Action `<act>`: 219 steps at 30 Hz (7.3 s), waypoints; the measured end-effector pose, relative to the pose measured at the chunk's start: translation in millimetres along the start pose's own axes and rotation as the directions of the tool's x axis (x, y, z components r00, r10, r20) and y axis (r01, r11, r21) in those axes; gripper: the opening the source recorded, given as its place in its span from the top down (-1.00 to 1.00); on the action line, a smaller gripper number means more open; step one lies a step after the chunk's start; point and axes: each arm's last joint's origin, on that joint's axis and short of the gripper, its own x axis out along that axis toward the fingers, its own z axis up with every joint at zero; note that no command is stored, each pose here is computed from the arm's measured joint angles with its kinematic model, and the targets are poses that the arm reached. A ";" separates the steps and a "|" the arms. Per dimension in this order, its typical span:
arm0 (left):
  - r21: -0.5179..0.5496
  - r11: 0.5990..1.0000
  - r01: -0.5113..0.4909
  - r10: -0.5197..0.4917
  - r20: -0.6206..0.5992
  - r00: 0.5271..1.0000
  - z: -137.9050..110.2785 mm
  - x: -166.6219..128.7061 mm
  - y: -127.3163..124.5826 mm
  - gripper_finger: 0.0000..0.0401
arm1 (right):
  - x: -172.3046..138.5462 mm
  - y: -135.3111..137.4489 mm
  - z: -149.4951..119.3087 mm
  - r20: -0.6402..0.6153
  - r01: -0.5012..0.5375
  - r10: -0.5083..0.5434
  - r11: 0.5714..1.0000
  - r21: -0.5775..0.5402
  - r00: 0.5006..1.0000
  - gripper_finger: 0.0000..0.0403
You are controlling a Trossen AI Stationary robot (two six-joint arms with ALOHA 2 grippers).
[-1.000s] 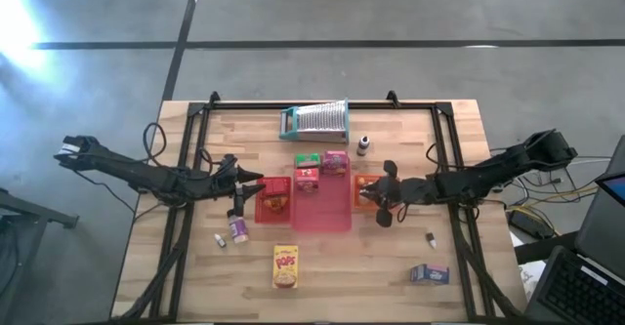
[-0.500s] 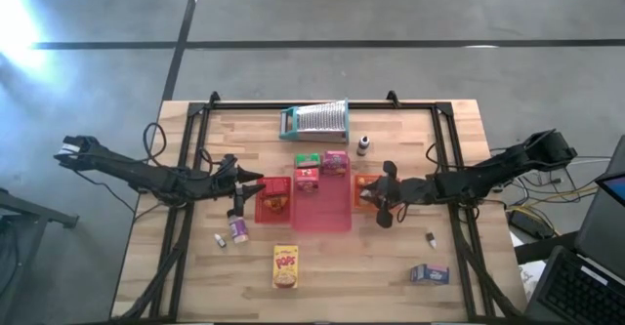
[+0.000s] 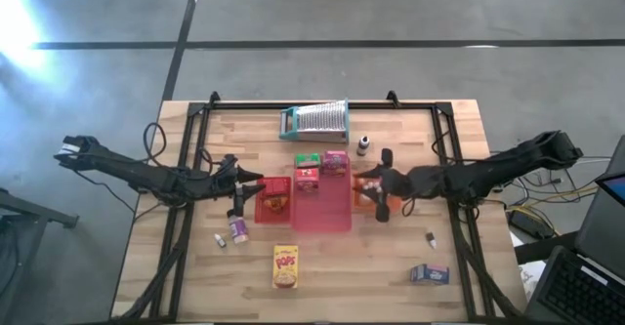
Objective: Pick & Place Kitchen Items
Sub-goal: Put the small red food coloring bottle into the orange bin
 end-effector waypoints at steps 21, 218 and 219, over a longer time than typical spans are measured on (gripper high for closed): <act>0.209 0.923 0.322 -0.082 -0.713 0.697 44.4 -26.2 -83.4 0.33 | 4.9 -0.4 25.4 -0.015 0.008 -0.010 0.985 -0.174 1.000 0.71; 0.637 0.694 0.335 -0.720 0.625 0.302 127.2 128.7 -122.3 0.56 | -22.7 33.8 76.7 0.499 -0.004 0.207 0.926 -0.377 0.841 0.96; 0.658 0.681 0.320 -0.732 0.625 0.273 132.9 130.2 -126.1 0.56 | -23.8 33.7 80.5 0.519 -0.006 0.213 0.928 -0.373 0.828 0.96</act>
